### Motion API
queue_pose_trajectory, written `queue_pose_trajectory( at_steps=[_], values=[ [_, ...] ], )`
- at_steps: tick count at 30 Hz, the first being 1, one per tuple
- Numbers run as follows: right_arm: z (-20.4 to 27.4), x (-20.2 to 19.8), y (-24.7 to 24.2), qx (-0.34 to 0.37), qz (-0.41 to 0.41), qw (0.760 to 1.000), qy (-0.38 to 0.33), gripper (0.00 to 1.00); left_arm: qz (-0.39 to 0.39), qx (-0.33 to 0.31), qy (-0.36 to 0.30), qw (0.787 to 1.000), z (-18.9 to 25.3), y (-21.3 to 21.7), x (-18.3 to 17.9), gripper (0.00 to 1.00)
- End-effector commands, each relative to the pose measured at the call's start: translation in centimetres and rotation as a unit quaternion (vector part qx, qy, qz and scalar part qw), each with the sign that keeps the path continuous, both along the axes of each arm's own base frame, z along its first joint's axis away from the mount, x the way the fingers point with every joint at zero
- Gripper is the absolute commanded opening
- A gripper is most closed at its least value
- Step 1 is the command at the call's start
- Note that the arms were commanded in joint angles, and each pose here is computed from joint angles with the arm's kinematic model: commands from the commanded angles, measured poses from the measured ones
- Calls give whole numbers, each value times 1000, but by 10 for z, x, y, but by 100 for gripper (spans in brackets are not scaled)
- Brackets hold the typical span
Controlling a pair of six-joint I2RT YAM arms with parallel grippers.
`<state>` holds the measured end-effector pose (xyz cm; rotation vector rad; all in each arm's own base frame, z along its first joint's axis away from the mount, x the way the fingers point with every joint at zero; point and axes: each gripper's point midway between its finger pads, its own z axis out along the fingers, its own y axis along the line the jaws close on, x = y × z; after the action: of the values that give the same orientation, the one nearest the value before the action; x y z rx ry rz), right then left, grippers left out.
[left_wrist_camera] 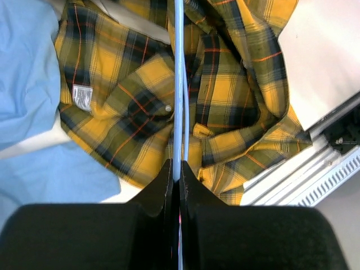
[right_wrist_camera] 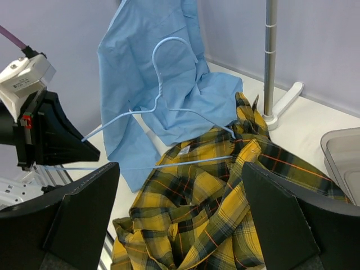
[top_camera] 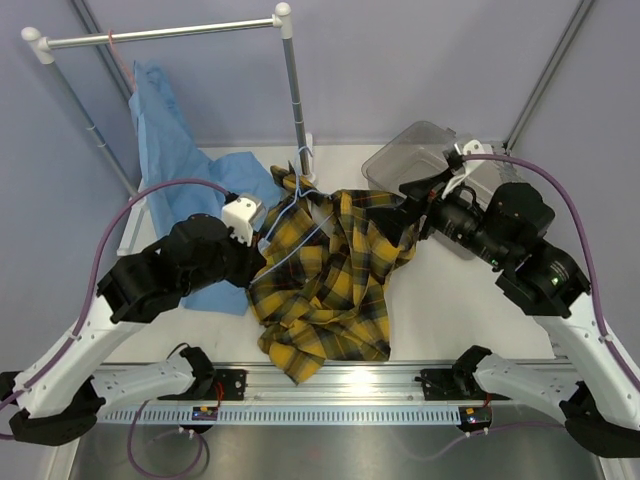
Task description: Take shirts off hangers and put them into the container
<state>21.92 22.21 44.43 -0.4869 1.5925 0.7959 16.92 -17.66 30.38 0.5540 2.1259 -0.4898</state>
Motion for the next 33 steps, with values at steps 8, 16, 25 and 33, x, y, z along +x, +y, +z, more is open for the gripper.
queue_pose_trajectory(
  at_steps=[8,16,25,33],
  values=[
    [-129,31,4,-106,-54,985,128,99,-35,-44,20,998,8,21,-43,0],
    [-214,63,46,-136,-41,966,217,89,-48,-63,27,996,17,26,-57,0],
    [-233,106,31,-189,-131,948,221,6,-24,-58,36,997,10,46,-68,0],
    [-206,123,-5,-185,-180,944,203,0,3,-45,52,998,2,72,-83,0]
  ],
)
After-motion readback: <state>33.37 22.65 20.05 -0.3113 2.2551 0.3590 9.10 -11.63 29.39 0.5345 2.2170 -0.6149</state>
